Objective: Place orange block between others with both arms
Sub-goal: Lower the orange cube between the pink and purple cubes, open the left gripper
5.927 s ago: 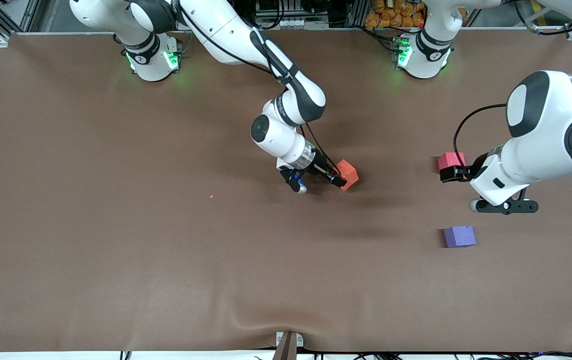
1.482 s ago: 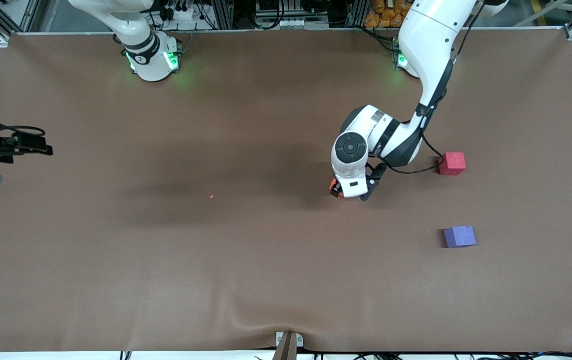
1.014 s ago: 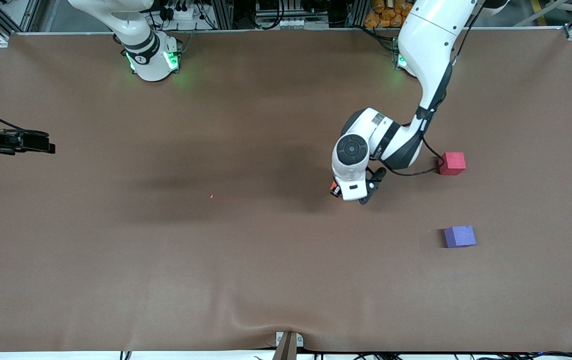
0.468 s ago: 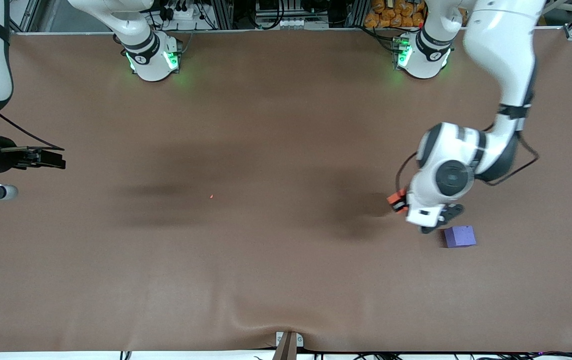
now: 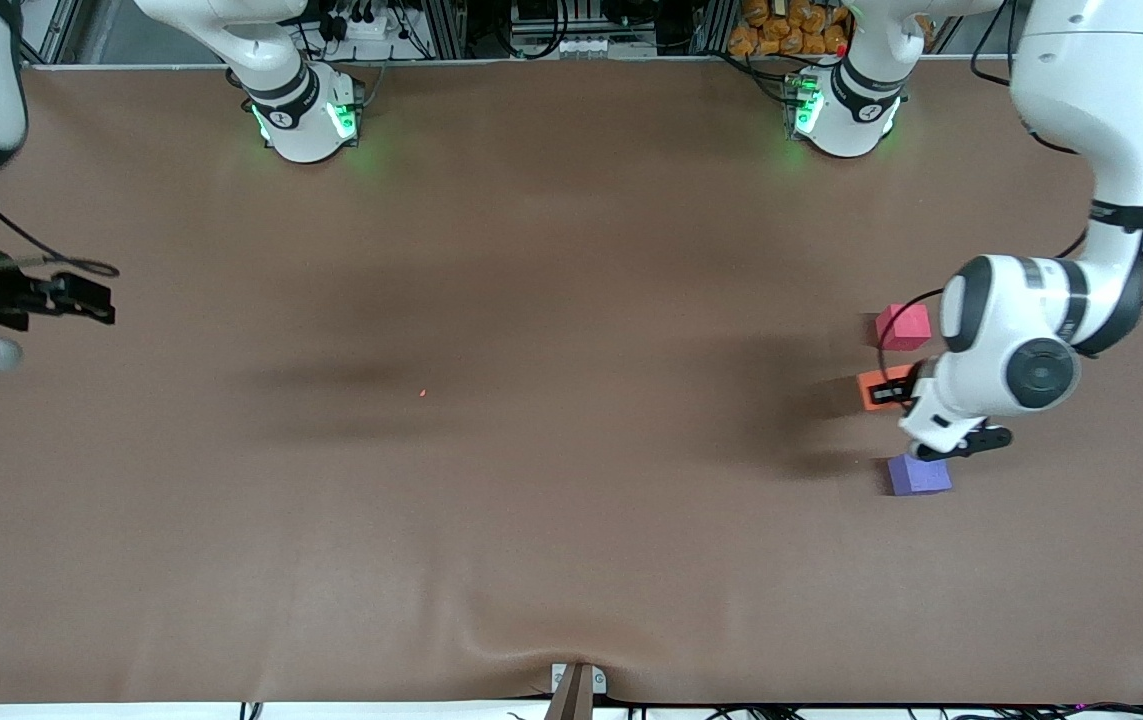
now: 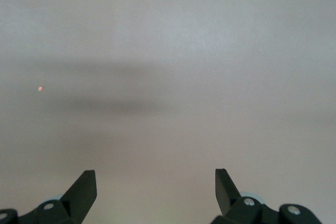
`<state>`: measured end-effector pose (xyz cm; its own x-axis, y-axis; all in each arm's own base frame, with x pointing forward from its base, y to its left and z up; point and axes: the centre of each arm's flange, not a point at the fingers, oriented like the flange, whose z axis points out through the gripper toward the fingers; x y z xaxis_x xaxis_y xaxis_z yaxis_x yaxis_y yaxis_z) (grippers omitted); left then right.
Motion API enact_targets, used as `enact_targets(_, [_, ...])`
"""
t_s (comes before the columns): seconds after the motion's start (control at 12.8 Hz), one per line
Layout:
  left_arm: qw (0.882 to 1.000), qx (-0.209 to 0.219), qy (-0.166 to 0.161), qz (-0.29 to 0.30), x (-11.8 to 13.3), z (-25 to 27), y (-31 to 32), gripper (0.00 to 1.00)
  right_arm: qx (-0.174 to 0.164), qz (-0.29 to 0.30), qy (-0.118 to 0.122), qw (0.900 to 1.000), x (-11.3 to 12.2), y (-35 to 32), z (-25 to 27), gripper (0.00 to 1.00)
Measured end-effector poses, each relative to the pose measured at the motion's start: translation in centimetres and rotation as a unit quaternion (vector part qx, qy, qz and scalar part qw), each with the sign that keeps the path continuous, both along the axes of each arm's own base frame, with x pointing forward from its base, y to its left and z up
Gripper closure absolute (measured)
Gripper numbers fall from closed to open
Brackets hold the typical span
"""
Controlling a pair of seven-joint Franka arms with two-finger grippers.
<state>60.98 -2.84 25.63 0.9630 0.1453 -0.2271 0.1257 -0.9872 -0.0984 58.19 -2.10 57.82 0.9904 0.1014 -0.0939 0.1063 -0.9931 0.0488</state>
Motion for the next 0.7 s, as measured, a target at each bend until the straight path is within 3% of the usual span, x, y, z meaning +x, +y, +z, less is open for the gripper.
enact_targets(0.31, [0.998,0.022,-0.036,-0.051,-0.7,-2.2,2.8,0.44,0.002,-0.003,0.007,1.0,-2.6,-0.2,2.3,0.0])
enact_targets(0.7, [0.995,0.026,-0.06,-0.072,-1.2,-3.6,2.4,0.44,0.002,-0.004,0.035,0.999,-2.2,-0.3,-1.1,0.0])
